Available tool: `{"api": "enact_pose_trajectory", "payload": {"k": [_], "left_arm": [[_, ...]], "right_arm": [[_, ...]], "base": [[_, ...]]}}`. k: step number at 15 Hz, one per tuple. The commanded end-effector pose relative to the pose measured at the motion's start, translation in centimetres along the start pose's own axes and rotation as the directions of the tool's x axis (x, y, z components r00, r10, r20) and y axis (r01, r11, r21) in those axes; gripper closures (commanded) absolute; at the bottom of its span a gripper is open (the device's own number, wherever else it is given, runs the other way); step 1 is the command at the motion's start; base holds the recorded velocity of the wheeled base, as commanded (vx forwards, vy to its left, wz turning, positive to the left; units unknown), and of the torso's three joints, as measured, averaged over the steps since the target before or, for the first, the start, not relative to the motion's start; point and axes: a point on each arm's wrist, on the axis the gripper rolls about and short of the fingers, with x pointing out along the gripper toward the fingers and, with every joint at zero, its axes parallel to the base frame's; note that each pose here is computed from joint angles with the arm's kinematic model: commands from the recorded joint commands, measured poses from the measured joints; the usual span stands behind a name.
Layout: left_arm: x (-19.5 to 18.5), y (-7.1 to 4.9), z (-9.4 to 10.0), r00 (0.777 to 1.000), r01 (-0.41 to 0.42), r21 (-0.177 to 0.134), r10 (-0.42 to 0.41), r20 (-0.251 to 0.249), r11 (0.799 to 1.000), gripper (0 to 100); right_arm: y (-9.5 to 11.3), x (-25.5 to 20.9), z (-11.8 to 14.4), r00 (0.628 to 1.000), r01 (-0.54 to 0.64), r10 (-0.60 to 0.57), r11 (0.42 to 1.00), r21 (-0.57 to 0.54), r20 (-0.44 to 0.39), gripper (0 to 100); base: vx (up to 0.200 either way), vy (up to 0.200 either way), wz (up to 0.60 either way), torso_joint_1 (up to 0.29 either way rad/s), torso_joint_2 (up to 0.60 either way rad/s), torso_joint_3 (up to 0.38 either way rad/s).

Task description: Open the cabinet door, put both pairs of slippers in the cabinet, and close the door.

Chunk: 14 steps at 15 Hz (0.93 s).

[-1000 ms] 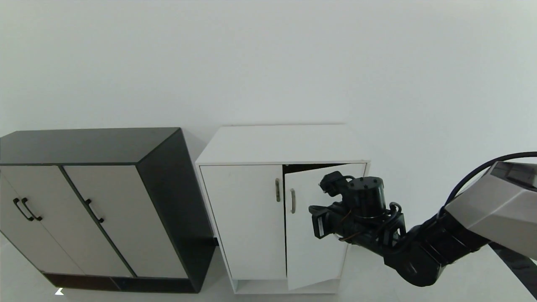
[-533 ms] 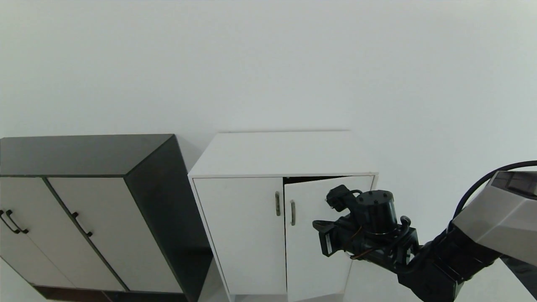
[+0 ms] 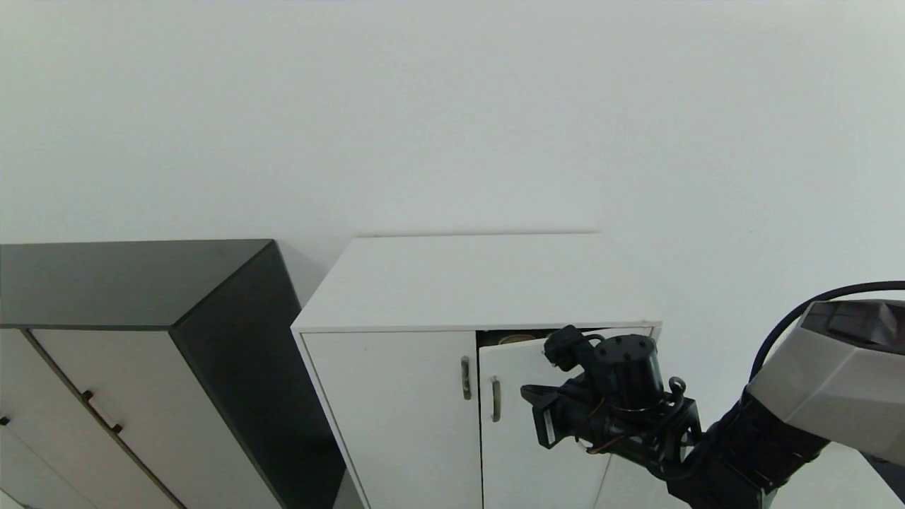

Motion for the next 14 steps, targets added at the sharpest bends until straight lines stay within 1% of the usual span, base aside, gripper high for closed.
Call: {"api": "enact_pose_trajectory", "payload": {"k": [1, 8, 14], "left_arm": [[0.0, 0.0, 0.0, 1.000, 0.000, 0.000, 0.000, 0.000, 1.000, 100], [0.0, 0.0, 0.0, 1.000, 0.000, 0.000, 0.000, 0.000, 1.000, 100], [0.0, 0.0, 0.0, 1.000, 0.000, 0.000, 0.000, 0.000, 1.000, 100]], "right_arm": [[0.3, 0.4, -0.6, 1.000, -0.008, 0.008, 1.000, -0.003, -0.012, 100], [-0.5, 2.4, -0.2, 1.000, 0.013, -0.013, 1.000, 0.001, 0.024, 100], [-1.9, 4.7, -0.5, 0.998, 0.042, -0.042, 0.999, 0.011, 0.036, 100]], "base": [[0.000, 0.000, 0.00, 0.000, 0.00, 0.000], [0.000, 0.000, 0.00, 0.000, 0.00, 0.000], [0.000, 0.000, 0.00, 0.000, 0.00, 0.000]]}}
